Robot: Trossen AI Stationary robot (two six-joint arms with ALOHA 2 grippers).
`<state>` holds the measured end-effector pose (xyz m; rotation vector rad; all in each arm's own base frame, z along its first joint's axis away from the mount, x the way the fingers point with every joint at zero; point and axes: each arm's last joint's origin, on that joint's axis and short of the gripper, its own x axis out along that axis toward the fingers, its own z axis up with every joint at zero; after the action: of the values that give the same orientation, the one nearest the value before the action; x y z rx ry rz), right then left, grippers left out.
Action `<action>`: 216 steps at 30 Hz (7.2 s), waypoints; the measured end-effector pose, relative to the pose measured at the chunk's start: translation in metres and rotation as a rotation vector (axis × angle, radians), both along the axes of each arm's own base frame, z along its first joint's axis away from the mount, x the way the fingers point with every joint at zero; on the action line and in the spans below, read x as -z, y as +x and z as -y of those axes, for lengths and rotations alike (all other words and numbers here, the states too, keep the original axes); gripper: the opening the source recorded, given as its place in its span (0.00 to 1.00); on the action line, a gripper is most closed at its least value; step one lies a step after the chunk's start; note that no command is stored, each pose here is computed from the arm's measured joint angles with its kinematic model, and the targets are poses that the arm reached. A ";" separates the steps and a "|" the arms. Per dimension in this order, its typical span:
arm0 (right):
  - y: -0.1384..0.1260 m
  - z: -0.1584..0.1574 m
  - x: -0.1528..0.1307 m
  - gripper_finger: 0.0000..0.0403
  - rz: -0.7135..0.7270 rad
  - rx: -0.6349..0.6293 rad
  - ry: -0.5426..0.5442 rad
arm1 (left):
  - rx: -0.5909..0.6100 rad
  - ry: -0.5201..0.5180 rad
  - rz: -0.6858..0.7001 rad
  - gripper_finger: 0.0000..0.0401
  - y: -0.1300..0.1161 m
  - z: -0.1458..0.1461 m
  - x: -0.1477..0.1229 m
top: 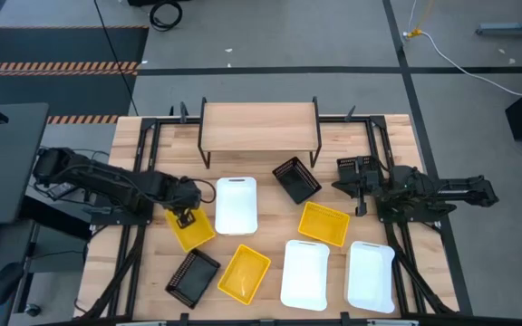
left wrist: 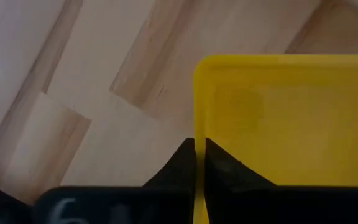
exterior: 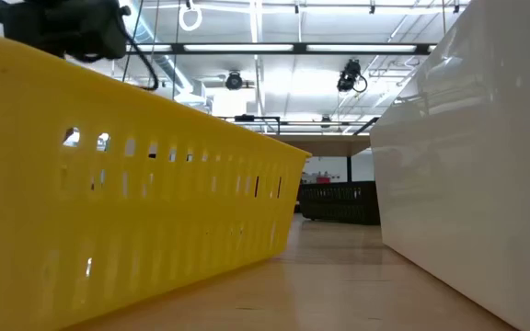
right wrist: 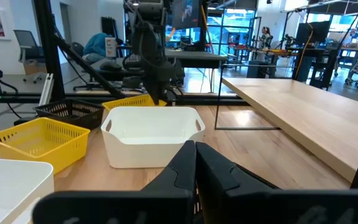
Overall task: Stack baskets on shelf by color
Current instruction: Put the left yellow basket on the shelf, then put the bottom black basket on the shelf
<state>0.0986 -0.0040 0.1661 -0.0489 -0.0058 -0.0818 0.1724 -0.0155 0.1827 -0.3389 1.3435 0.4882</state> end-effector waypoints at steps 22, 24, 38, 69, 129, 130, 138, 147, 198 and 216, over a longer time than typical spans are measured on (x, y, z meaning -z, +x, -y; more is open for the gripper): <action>0.000 0.000 0.000 0.03 0.000 0.000 0.001 | 0.307 0.340 0.226 0.03 0.030 -0.059 -0.160; 0.000 0.000 0.000 0.03 0.000 0.000 0.001 | 0.325 0.374 0.238 0.03 0.029 -0.065 -0.169; 0.000 0.000 0.000 0.03 0.001 0.000 0.007 | 0.363 0.566 0.283 0.04 0.042 -0.118 -0.178; 0.000 0.000 0.000 0.03 0.002 -0.005 0.030 | 0.374 0.787 0.190 0.12 0.061 -0.177 -0.168; 0.000 0.000 0.000 0.03 0.003 -0.008 0.046 | 0.392 0.477 -0.007 0.33 0.106 -0.132 -0.103; 0.000 0.000 0.000 0.03 0.003 -0.008 0.047 | 0.387 0.473 -0.009 0.33 0.105 -0.132 -0.104; 0.000 0.000 0.000 0.03 0.003 -0.008 0.048 | 0.378 0.432 -0.057 0.29 0.099 -0.129 -0.101; 0.000 0.000 0.000 0.03 0.003 -0.008 0.047 | 0.345 0.402 -0.078 0.29 0.096 -0.126 -0.099; 0.000 0.000 0.000 0.03 0.003 -0.008 0.050 | 0.496 0.331 0.199 0.29 0.108 -0.017 -0.168; 0.000 0.000 0.000 0.03 0.008 -0.009 0.057 | 0.813 0.208 -0.079 0.29 0.062 0.097 -0.103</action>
<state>0.0986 -0.0037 0.1665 0.0084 -0.0121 -0.0732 0.2343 -0.1126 0.2856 0.4013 1.3653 -0.0476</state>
